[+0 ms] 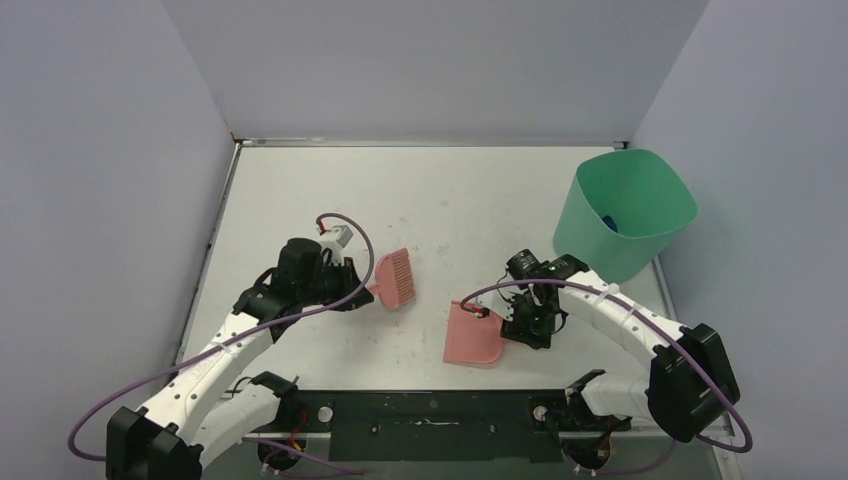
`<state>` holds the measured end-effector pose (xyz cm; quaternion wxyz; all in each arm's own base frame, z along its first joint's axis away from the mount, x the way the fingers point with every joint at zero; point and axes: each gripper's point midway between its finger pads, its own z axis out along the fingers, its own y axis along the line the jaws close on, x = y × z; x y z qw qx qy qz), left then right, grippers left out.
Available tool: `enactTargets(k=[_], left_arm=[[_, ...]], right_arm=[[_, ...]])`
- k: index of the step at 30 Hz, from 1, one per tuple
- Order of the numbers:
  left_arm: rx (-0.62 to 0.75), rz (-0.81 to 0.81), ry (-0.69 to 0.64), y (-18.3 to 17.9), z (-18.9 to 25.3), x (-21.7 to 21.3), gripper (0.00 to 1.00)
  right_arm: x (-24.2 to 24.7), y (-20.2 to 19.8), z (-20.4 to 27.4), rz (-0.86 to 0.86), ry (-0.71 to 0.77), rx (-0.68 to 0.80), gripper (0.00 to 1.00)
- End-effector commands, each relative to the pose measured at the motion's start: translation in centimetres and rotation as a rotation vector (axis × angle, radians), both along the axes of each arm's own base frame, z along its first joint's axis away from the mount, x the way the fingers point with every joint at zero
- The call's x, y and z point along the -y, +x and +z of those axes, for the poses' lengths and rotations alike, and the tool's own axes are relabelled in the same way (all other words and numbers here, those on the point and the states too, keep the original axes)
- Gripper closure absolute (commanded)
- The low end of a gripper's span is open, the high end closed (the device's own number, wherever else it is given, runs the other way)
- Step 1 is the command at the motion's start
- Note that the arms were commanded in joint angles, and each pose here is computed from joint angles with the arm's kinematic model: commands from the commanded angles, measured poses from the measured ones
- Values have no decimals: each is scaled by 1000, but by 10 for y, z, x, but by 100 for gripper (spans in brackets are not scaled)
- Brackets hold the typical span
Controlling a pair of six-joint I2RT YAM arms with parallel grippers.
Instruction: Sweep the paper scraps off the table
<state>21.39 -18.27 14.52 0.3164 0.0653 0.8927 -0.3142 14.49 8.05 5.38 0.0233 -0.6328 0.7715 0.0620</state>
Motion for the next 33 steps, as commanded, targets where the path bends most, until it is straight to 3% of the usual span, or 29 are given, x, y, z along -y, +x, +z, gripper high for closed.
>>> enactTargets(k=[1,3,8,11,14,19,28,33], left_arm=[[-97,45,-68,-16,-4,2,100],[-179,131,-85,-18,-15,-1,100],[-317,197,-204,-31,-36,9,99],[-286,326,-137,-25,-49,-12,80],[-271,405,-46,-25,-58,-33,74],[-319,437,-25,-34,-61,-38,61],[-299,470,4,-52,-30,-55,51],[-218,470,57,-50,9,-68,51]], right_arm=[[-2,11,10,-18,24,101,47],[-4,13,21,-14,43,128,38],[-9,18,52,-43,138,192,26],[-16,23,60,-76,191,234,26],[-18,43,77,-166,209,326,26],[-12,86,122,-337,242,498,26],[6,161,221,-486,288,727,29],[58,182,256,-576,139,835,31]])
